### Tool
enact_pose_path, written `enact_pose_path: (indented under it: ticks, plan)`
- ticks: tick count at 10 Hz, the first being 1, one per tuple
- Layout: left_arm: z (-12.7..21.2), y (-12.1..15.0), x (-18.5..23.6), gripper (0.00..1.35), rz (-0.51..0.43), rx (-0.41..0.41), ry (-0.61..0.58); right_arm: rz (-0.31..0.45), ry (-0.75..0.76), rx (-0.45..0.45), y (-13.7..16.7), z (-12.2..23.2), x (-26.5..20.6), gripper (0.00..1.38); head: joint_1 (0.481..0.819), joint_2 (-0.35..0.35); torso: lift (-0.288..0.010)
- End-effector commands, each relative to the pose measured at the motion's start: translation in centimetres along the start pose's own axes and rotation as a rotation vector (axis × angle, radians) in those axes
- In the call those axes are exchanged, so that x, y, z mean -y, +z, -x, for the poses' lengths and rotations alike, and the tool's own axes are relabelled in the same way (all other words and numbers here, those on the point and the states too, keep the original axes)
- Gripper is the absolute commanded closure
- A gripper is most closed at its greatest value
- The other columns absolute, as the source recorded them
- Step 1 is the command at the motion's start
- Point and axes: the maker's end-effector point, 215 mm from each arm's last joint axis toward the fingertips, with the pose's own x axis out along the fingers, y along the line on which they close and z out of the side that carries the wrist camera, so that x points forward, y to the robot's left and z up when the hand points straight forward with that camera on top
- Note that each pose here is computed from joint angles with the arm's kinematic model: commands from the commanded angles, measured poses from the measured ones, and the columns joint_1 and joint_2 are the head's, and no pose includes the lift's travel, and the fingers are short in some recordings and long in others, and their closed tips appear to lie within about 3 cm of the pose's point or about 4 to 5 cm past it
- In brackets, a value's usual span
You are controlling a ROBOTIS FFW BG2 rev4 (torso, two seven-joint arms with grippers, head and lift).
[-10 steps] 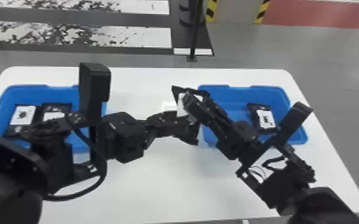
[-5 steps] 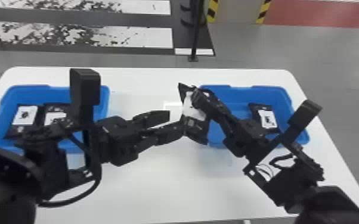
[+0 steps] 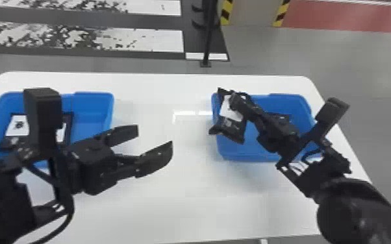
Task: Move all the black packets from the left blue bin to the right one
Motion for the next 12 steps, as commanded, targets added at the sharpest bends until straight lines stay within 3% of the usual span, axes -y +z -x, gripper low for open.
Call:
enact_pose_path:
  ticks: [1,3,4,6,8,12]
  plan:
    - [0.9,0.4,-0.7,0.17,-0.002,0.014,0.026,0.035,-0.081,-0.004,0.4,-0.4,5.2,1.28,0.695,-0.110,-0.140]
    - [1.6,0.4,-1.2,0.18,0.000,0.018,0.045,0.066,-0.192,-0.048,-0.4,0.1,11.4,1.24,0.695,-0.148,-0.140]
    - [1.8,0.3,-1.6,0.17,-0.002,0.018,0.057,0.057,-0.225,-0.086,-1.8,0.4,13.3,1.12,0.695,-0.173,-0.140]
    - [2.2,0.9,-2.2,0.17,-0.012,0.032,0.074,0.053,-0.249,-0.112,-2.7,1.0,14.4,0.62,0.695,-0.194,-0.140]
    - [2.7,1.4,-3.0,0.17,-0.025,0.042,0.099,0.128,-0.263,-0.069,-1.0,3.0,13.4,0.39,0.695,-0.194,-0.140]
    - [6.9,2.0,-10.2,0.16,-0.056,0.036,0.307,0.346,-0.311,0.045,2.5,8.9,6.8,0.32,0.695,-0.159,-0.140]
